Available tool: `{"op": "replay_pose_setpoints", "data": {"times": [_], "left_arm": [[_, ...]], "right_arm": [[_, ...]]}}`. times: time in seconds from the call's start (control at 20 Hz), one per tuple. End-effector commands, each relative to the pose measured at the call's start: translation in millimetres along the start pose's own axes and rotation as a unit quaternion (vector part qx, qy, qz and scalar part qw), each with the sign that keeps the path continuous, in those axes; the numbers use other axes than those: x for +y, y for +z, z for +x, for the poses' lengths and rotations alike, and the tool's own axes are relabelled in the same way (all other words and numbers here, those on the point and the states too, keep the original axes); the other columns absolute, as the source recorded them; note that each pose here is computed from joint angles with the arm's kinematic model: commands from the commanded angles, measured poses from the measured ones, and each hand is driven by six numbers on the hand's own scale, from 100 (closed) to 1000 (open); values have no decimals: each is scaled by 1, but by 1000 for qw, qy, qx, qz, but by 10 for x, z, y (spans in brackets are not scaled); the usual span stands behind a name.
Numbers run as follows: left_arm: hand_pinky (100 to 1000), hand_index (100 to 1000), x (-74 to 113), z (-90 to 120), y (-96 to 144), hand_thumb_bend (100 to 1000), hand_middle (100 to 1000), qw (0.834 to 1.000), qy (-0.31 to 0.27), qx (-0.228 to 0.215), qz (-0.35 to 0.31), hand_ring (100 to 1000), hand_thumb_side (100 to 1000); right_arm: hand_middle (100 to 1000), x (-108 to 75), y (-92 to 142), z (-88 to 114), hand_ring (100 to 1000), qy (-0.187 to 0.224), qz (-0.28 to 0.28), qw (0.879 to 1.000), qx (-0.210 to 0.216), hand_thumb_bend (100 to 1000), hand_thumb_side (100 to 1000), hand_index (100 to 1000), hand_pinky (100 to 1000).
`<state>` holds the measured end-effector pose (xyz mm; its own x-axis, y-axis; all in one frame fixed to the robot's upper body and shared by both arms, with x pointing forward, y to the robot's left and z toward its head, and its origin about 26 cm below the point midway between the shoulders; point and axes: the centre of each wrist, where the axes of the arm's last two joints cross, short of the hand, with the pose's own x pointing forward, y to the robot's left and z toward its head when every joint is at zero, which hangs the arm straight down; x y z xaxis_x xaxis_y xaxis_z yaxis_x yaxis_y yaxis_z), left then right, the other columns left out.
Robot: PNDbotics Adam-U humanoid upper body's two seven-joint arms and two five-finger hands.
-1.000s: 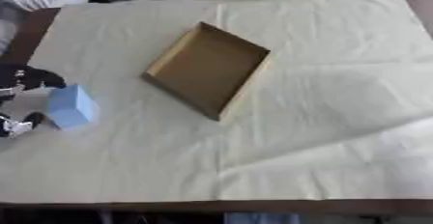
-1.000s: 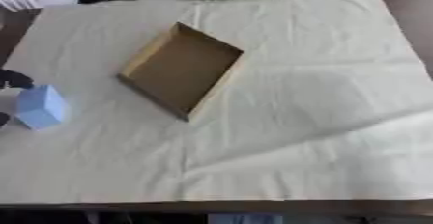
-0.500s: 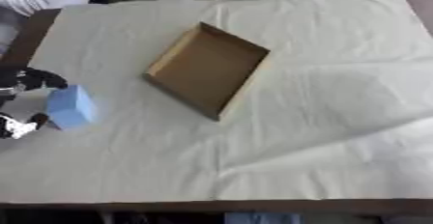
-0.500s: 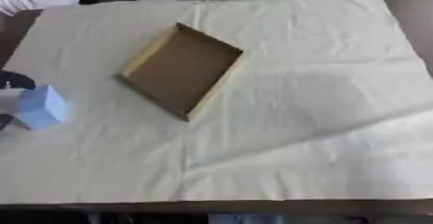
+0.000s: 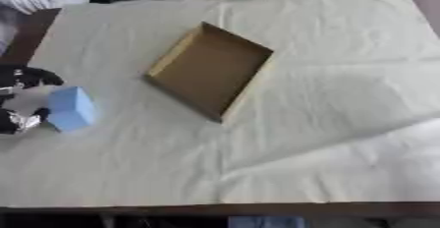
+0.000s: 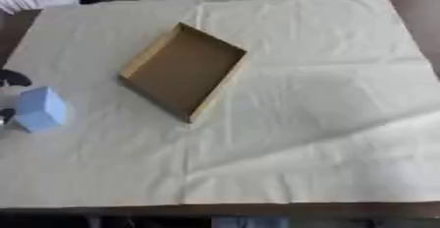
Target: Pick up objects on the table and place them in the box.
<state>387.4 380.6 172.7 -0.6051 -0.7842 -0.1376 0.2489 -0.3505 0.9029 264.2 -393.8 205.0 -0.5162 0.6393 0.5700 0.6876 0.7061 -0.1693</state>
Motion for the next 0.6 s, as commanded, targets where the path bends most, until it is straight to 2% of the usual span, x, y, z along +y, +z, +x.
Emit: {"op": "replay_pose_setpoints", "data": {"times": [0.05, 0.15, 0.35, 0.4, 0.5, 0.55, 0.6], "left_arm": [[994, 1000, 95, -56, 60, 118, 940, 1000, -18, 0, -7, 950, 504], [994, 1000, 88, -62, 58, 106, 939, 1000, -18, -2, -11, 950, 534], [994, 1000, 84, -69, 56, 106, 939, 1000, -16, -2, -13, 950, 534], [992, 1000, 87, -64, 48, 100, 939, 1000, -15, -4, -12, 948, 605], [991, 999, 103, -57, 36, 100, 937, 1000, -13, -5, -8, 947, 656], [988, 999, 113, -54, 32, 100, 934, 1000, -12, -4, -5, 945, 764], [988, 998, 121, -51, 26, 100, 933, 1000, -10, -3, -2, 945, 765]], "right_arm": [[589, -37, -70, 58, 723, 0, -2, 1000, -16, 100, 556, 792, 675], [589, -39, -69, 55, 723, 0, -2, 1000, -16, 100, 557, 792, 675], [589, -41, -69, 54, 723, -1, -3, 1000, -16, 100, 557, 792, 675], [588, -39, -68, 53, 724, -1, -3, 1000, -15, 100, 557, 793, 675], [588, -38, -65, 53, 724, -2, -2, 1000, -15, 100, 557, 793, 675], [588, -38, -64, 53, 724, -3, -3, 1000, -15, 100, 558, 793, 675], [588, -37, -61, 52, 724, -3, -3, 1000, -14, 100, 558, 793, 675]]}}
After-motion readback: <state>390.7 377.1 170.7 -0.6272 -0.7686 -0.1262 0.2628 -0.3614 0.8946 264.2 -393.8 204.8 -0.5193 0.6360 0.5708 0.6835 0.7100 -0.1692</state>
